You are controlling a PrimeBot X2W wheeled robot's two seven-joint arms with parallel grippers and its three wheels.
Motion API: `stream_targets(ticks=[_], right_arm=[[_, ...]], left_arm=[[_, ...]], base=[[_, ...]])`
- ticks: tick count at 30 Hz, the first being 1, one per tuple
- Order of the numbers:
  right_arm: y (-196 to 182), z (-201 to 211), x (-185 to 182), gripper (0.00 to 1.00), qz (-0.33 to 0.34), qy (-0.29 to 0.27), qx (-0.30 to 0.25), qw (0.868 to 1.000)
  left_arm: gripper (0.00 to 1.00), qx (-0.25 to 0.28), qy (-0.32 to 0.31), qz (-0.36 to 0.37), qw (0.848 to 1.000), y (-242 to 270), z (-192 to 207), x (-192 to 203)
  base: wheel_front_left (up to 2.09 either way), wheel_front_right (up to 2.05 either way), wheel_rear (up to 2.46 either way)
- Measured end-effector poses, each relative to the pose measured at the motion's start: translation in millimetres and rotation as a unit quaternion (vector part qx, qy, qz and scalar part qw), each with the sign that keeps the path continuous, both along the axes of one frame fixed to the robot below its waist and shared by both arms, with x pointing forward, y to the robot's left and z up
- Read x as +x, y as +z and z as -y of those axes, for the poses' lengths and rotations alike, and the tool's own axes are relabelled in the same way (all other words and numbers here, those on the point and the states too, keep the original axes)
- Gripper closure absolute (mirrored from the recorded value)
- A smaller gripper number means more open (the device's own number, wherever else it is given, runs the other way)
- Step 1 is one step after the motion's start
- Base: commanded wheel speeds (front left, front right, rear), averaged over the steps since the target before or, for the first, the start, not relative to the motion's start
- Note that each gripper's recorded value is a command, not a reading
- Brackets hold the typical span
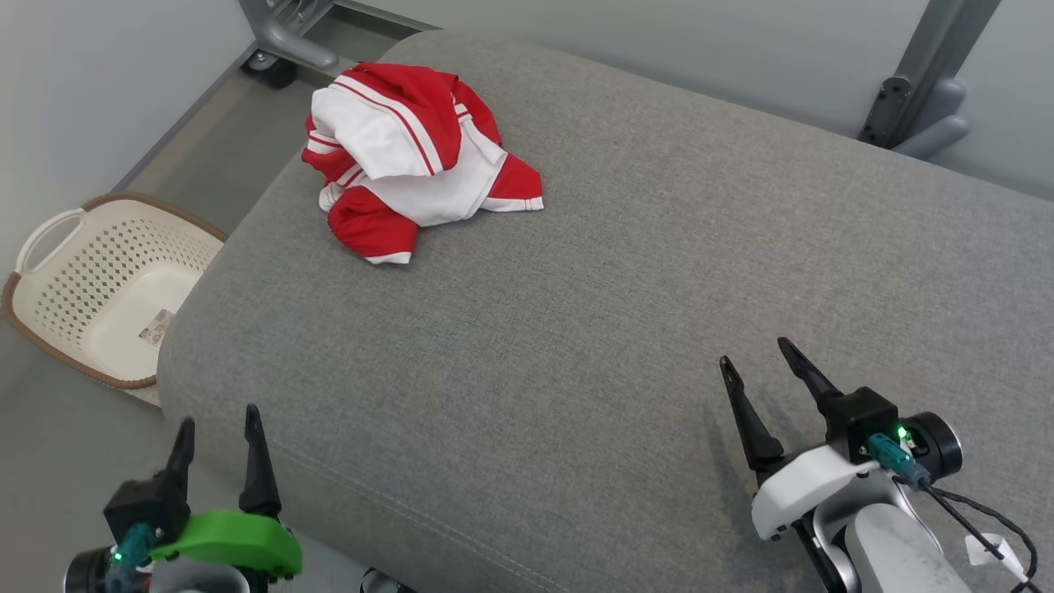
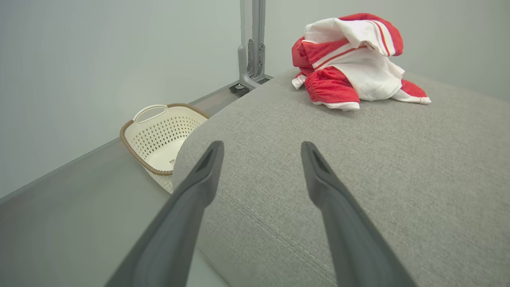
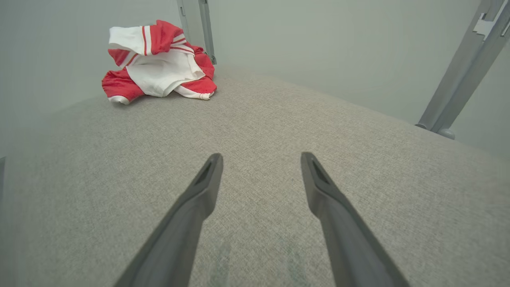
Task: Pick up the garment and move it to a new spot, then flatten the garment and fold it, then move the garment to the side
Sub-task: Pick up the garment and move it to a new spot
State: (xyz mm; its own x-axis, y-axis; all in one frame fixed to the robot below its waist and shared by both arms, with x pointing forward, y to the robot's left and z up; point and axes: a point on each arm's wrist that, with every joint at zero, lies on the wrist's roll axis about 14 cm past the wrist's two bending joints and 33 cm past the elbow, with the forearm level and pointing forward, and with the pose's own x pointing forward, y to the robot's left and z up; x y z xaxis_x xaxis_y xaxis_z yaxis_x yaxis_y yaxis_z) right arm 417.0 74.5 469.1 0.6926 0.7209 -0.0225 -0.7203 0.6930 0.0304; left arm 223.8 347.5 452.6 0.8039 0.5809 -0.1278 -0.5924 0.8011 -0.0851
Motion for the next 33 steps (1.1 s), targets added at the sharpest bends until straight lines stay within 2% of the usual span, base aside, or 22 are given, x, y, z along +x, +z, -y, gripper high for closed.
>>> stream_targets(ticks=[4, 9, 16, 23, 27, 33], right_arm=[[-1, 8, 9, 0.0, 0.009, -0.003, -0.005, 1.0], [-5, 28, 28, 0.0, 0.018, -0.022, -0.013, 1.0], [-22, 65, 45, 0.0, 0.006, -0.067, -0.023, 0.997], [-45, 103, 50, 0.0, -0.024, -0.117, -0.028, 0.992], [-56, 117, 60, 0.0, -0.034, -0.139, -0.026, 0.989], [-75, 147, 63, 0.0, -0.057, -0.181, -0.031, 0.981]], left_arm=[[0.0, 0.008, -0.016, 0.025, 1.0, 18, -10, 33], [0.0, 0.055, -0.053, 0.05, 0.996, 56, -27, 93], [0.0, 0.101, -0.12, 0.03, 0.987, 76, -36, 176], [0.0, 0.081, -0.185, -0.016, 0.979, 53, -19, 242], [0.0, 0.073, -0.182, -0.058, 0.979, 33, -30, 261], [0.0, 0.05, -0.179, -0.107, 0.977, -9, -25, 283]], base=[[0.0, 0.0, 0.0], [0.0, 0.0, 0.0], [0.0, 0.0, 0.0], [0.0, 0.0, 0.0], [0.0, 0.0, 0.0], [0.0, 0.0, 0.0]])
